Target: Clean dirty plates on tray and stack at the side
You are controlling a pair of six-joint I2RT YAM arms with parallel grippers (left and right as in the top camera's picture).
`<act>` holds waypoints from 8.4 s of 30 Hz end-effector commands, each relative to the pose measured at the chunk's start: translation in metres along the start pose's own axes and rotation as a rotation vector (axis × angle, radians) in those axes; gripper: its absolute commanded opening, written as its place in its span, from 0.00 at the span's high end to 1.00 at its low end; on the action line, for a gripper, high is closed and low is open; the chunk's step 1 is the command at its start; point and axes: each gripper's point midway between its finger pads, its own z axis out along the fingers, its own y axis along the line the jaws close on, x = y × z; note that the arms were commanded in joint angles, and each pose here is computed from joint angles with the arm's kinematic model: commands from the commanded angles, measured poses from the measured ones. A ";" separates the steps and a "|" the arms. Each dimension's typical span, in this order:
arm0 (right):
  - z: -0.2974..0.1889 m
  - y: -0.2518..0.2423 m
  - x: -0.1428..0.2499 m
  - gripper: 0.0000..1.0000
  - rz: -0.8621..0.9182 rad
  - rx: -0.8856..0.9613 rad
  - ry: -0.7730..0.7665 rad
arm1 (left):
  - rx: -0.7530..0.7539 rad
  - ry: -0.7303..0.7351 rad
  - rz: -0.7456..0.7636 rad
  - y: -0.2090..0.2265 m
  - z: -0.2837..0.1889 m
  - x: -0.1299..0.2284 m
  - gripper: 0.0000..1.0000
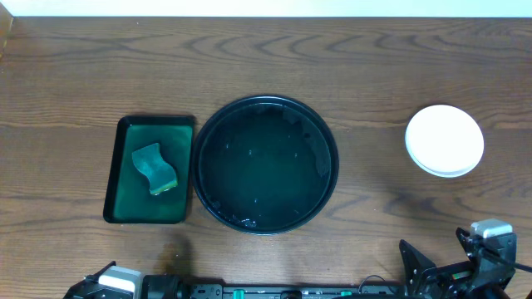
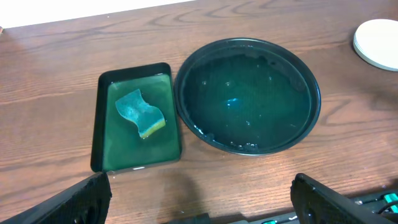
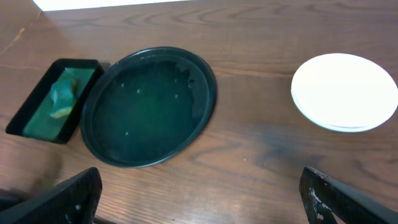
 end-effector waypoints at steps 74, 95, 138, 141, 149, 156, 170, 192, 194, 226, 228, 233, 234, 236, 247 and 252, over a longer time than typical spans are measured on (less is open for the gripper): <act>0.189 -0.081 0.034 0.01 -0.174 0.036 -0.531 | 0.016 -0.001 0.015 -0.002 -0.001 0.000 0.07; 0.188 -0.081 0.033 0.01 -0.173 0.037 -0.535 | 0.015 -0.002 0.015 -0.002 0.000 0.000 0.07; 0.188 -0.081 0.033 0.01 -0.173 0.037 -0.535 | -0.137 -0.954 0.195 0.024 0.025 -0.143 0.07; 0.188 -0.081 0.033 0.01 -0.173 0.037 -0.535 | -0.137 -0.966 0.199 0.025 0.046 -0.132 0.07; 0.188 -0.081 0.033 0.01 -0.173 0.037 -0.535 | -0.147 -0.998 0.204 0.030 0.089 -0.106 0.07; 0.188 -0.081 0.033 0.01 -0.173 0.037 -0.535 | -0.161 -0.967 0.197 0.037 0.120 -0.090 0.07; 0.188 -0.081 0.033 0.01 -0.173 0.037 -0.535 | -0.161 -0.953 0.188 0.043 0.173 -0.053 0.07; 0.188 -0.081 0.033 0.01 -0.173 0.037 -0.535 | -0.069 -0.447 0.017 0.045 0.259 0.047 0.07; 0.188 -0.081 0.033 0.01 -0.173 0.037 -0.535 | -0.076 -0.446 0.015 0.047 0.259 0.047 0.07; 0.188 -0.081 0.033 0.01 -0.173 0.037 -0.535 | -0.076 -0.444 0.015 0.047 0.259 0.048 0.07; 0.188 -0.081 0.033 0.01 -0.173 0.037 -0.535 | -0.076 -0.444 0.015 0.047 0.259 0.048 0.07; 0.188 -0.081 0.033 0.01 -0.173 0.037 -0.535 | -0.076 -0.444 0.015 0.047 0.259 0.048 0.07; 0.188 -0.081 0.033 0.01 -0.173 0.037 -0.535 | -0.076 -0.444 0.015 0.047 0.259 0.048 0.07; 0.188 -0.081 0.033 0.01 -0.173 0.037 -0.535 | -0.075 -0.444 0.015 0.047 0.259 0.048 0.07; 0.188 -0.081 0.033 0.01 -0.173 0.037 -0.535 | -0.076 -0.444 0.015 0.047 0.259 0.048 0.07; 0.188 -0.081 0.033 0.01 -0.173 0.037 -0.535 | -0.076 -0.444 0.015 0.047 0.259 0.048 0.07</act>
